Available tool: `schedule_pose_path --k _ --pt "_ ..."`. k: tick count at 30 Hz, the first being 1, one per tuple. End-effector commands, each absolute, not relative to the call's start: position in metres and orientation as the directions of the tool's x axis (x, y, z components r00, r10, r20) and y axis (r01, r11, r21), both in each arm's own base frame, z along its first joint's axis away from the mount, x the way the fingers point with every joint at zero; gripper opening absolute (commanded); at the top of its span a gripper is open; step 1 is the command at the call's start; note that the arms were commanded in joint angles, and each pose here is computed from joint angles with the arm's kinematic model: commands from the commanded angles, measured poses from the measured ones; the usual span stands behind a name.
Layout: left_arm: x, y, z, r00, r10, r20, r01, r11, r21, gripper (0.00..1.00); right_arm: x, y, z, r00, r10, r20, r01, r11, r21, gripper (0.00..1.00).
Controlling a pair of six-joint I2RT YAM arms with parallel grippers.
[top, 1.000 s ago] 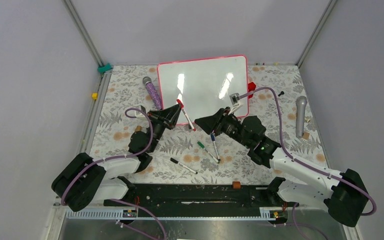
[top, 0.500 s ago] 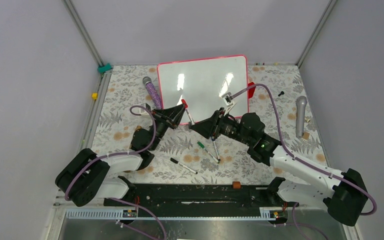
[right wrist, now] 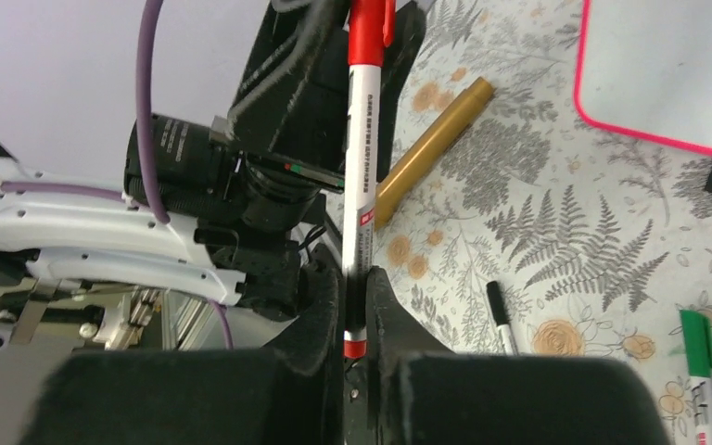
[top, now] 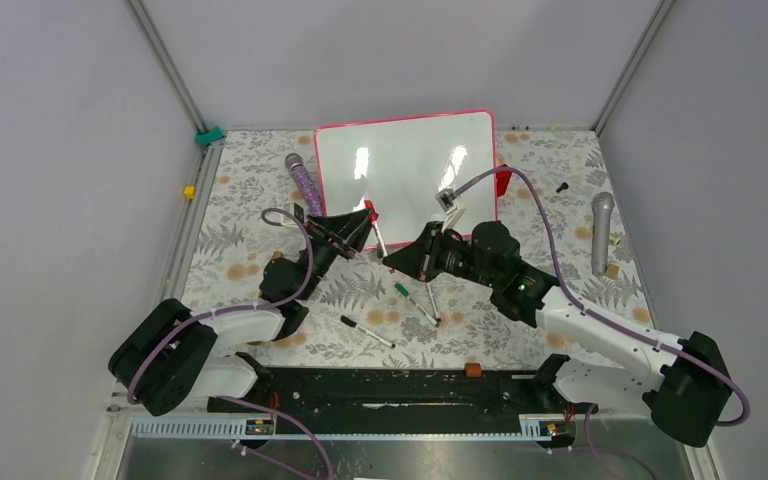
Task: Write a sentence on the whiteboard
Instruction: Open the whiteboard marker at the center of the board.
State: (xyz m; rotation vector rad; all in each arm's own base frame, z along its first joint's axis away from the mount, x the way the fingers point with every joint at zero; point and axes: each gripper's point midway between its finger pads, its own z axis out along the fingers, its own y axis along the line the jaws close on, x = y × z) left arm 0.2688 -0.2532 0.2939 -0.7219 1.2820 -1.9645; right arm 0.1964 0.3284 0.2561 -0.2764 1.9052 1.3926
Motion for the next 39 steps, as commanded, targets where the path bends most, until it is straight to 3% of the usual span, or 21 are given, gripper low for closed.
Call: schedule_pose_path --k 1,4,7,17,24,39 --pt "0.253 -0.248 0.314 -0.644 -0.763 0.053 0.297 -0.313 -0.902 0.38 0.174 0.330 0.296 -0.673 0.197 -0.713 -0.656 0.287 0.698 0.00" --pt "0.252 -0.246 0.304 -0.671 -0.742 0.008 0.273 -0.257 -0.927 0.55 0.164 0.323 0.294 -0.676 0.127 -0.726 -0.669 0.308 0.677 0.00" --pt "0.254 -0.241 0.289 -0.701 -0.711 -0.053 0.251 -0.176 -0.952 0.63 0.152 0.312 0.290 -0.671 0.033 -0.741 -0.689 0.341 0.639 0.00" --pt "0.240 -0.245 0.275 -0.861 -0.393 -0.323 0.295 0.131 -0.946 0.62 0.120 0.305 0.293 -0.755 -0.194 -0.627 -0.656 0.250 0.712 0.00" --pt "0.244 -0.225 0.281 -0.852 -0.423 -0.308 0.298 0.093 -0.950 0.63 0.119 0.305 0.294 -0.761 -0.232 -0.605 -0.648 0.223 0.729 0.00" --pt "0.209 -0.229 0.293 -0.904 -0.260 -0.338 0.349 0.006 -0.937 0.61 0.130 0.312 0.288 -0.784 -0.260 -0.563 -0.616 0.223 0.755 0.00"
